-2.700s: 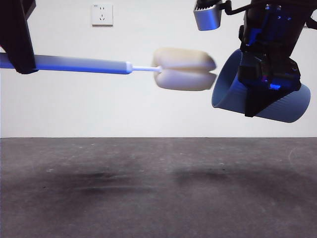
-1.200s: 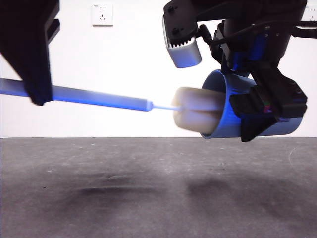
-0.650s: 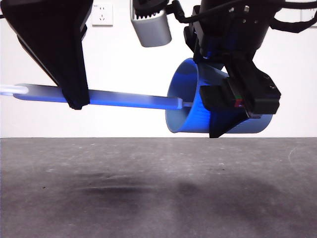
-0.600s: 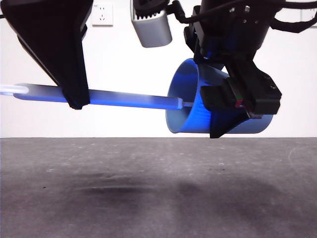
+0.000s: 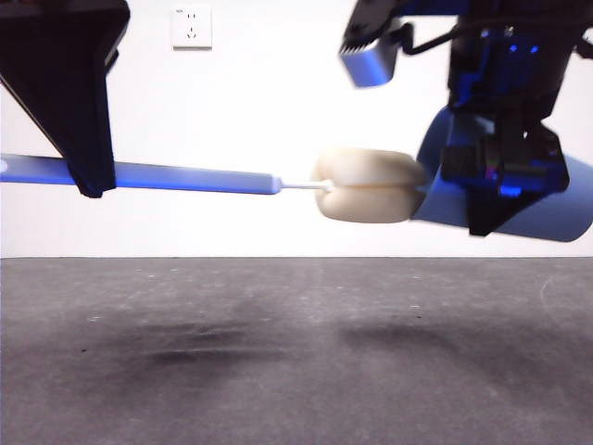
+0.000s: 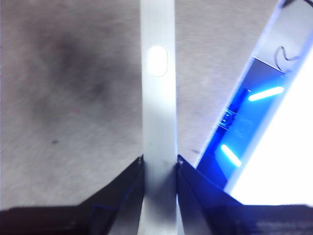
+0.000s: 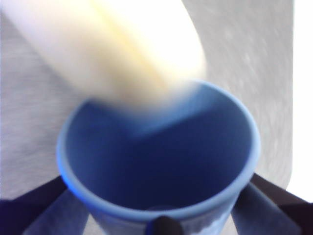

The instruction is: Pick up the cup brush,pick up the cup,insert the brush into the cup,clean the cup,put the cup brush back,put the cup back to the fixed position on the table

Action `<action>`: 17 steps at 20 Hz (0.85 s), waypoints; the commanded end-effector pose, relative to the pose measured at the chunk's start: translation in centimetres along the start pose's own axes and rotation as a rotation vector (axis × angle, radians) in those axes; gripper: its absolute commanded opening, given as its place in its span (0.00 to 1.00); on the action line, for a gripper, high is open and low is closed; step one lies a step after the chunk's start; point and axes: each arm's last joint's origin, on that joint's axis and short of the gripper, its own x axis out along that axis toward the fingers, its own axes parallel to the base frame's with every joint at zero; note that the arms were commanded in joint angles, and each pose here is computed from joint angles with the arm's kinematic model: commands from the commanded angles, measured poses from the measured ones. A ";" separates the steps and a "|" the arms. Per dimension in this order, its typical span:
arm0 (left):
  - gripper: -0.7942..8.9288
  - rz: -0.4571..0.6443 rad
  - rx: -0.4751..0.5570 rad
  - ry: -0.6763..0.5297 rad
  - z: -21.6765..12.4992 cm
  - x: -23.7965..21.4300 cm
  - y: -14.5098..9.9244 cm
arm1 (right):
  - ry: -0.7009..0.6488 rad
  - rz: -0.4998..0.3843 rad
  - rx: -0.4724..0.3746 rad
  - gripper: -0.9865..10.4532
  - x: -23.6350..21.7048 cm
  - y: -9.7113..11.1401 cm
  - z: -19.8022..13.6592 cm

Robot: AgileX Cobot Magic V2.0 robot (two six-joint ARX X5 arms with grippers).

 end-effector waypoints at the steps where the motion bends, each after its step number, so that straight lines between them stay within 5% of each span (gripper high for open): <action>1: 0.07 0.021 -0.074 0.002 -0.3 0.0 1.0 | 0.003 -0.034 0.167 0.07 -0.3 -1.5 -1.1; 6: 0.07 0.067 -0.328 -0.099 -0.1 -0.2 3.6 | -0.063 -0.107 0.497 0.07 -2.0 -4.7 -3.5; 12: 0.07 0.129 -0.670 -0.297 0.7 0.1 7.4 | -0.384 0.006 0.909 0.07 -6.4 -7.4 -4.9; 17: 0.07 0.123 -0.834 -0.260 1.8 3.8 9.1 | -0.578 0.140 1.044 0.07 -8.1 -8.1 -5.1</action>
